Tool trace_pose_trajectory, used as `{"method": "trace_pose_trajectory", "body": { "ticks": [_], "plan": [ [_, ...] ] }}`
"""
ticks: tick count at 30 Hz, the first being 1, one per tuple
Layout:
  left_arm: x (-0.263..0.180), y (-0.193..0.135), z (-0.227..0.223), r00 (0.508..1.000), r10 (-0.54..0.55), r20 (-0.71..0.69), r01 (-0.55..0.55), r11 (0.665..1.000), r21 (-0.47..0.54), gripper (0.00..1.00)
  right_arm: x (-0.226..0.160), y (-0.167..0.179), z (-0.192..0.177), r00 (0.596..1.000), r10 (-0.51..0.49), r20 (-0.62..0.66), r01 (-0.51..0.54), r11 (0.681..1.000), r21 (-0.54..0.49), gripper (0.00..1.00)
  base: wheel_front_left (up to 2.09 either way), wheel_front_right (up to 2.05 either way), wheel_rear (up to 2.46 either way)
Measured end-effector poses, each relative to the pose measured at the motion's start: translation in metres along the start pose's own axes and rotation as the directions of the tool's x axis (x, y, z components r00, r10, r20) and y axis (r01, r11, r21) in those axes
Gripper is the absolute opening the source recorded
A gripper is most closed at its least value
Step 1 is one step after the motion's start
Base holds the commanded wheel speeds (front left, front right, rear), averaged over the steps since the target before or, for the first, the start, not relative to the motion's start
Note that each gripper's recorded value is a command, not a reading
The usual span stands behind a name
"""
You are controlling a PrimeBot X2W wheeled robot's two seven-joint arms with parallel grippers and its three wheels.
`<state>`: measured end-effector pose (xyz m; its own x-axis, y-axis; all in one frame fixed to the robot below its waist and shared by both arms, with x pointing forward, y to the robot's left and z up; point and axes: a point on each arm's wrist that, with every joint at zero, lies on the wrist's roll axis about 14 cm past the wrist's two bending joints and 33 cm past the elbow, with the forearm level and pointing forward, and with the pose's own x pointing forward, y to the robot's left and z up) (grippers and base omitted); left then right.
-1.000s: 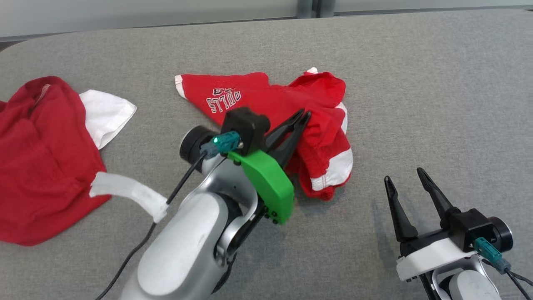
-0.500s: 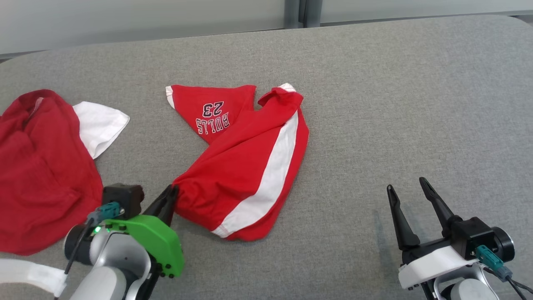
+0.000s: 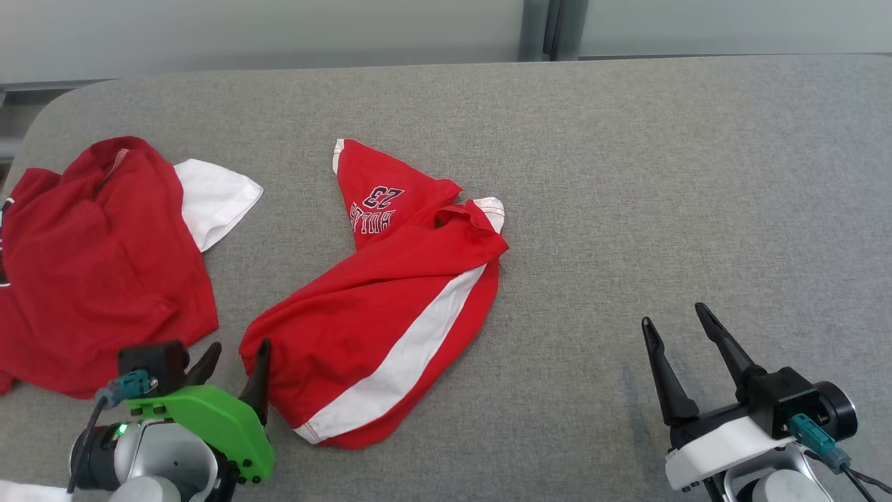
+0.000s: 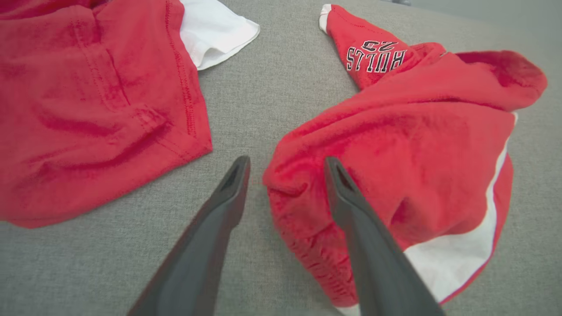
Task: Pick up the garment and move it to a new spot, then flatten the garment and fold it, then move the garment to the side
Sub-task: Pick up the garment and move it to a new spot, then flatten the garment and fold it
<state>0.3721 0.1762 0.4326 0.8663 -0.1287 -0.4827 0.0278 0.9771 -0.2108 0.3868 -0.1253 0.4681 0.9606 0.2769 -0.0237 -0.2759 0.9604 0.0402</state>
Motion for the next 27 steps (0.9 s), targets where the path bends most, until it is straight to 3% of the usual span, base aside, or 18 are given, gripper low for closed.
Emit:
{"method": "trace_pose_trajectory", "body": {
  "ticks": [5,10,16,19,27],
  "plan": [
    [-0.015,0.02,-0.011,0.997,0.077,0.004,-0.076,0.991,-0.109,1.0,0.006,0.002,0.01,0.999,0.028,0.028,-0.027,0.999,-0.025,1.0,0.0,0.0,0.0],
    [-0.025,-0.003,-0.04,0.997,0.002,-0.079,-0.02,0.974,-0.226,1.0,0.015,-0.005,0.015,0.998,0.032,0.044,-0.03,0.998,-0.049,1.0,0.0,0.0,0.0],
    [-0.022,-0.023,-0.074,0.983,-0.043,-0.179,-0.009,0.96,-0.28,1.0,0.026,0.001,0.012,0.997,0.062,0.041,-0.06,0.997,-0.049,1.0,0.0,0.0,0.0],
    [-0.022,-0.017,-0.09,0.975,-0.017,-0.221,-0.045,0.962,-0.27,1.0,0.026,0.0,0.01,0.998,0.06,0.035,-0.058,0.997,-0.05,1.0,0.0,0.0,0.0],
    [-0.02,-0.029,-0.095,0.976,-0.046,-0.211,-0.025,0.948,-0.318,1.0,0.022,-0.004,0.006,0.999,0.05,0.022,-0.049,0.997,-0.052,1.0,0.0,0.0,0.0]
  ]
}}
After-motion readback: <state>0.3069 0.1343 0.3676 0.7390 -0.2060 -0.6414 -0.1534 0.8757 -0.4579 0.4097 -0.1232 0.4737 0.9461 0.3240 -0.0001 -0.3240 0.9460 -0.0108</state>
